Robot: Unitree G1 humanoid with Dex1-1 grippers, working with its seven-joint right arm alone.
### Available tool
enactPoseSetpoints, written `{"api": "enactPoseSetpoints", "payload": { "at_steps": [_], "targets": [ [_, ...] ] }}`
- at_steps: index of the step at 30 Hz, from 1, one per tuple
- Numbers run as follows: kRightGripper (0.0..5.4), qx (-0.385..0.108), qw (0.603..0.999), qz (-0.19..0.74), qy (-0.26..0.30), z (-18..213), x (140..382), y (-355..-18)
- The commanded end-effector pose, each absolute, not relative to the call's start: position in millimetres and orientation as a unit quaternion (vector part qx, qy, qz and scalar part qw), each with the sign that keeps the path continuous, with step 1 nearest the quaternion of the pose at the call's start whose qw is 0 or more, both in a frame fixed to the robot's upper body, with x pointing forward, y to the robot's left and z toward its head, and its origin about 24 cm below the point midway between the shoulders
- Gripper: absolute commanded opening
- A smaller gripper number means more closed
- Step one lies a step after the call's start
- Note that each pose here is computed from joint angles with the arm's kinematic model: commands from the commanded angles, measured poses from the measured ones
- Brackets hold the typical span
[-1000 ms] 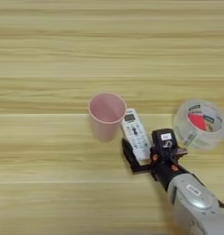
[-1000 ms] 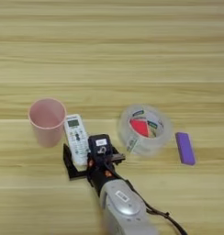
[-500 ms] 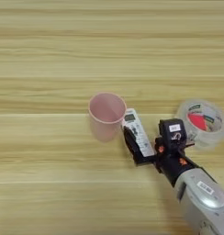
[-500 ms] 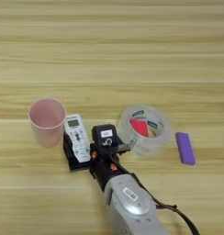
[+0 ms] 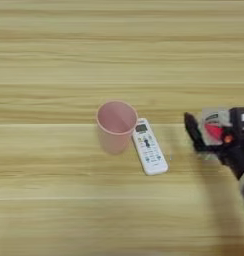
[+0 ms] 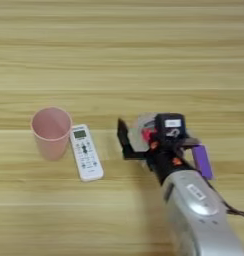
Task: Move the objects on the table
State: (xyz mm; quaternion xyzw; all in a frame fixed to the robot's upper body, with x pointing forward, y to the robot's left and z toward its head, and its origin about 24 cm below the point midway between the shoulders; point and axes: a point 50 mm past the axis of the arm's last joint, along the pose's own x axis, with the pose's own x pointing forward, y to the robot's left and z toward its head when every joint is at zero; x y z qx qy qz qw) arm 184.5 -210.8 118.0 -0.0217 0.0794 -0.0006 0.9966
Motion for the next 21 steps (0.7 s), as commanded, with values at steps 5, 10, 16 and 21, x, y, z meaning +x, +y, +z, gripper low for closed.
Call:
{"api": "enactPoseSetpoints", "payload": {
  "at_steps": [5, 10, 16, 21],
  "targets": [
    [5.34, -0.078, 0.992, -0.091, 0.041, 135.9, 187.5, -268.2],
    [5.34, -0.104, 0.987, -0.112, 0.048, 137.3, 180.1, -286.4],
    [5.34, -0.11, 0.983, -0.138, 0.055, 134.1, 173.9, -303.7],
    [5.34, -0.111, 0.98, -0.152, 0.066, 128.2, 172.0, -313.0]
  ]
}}
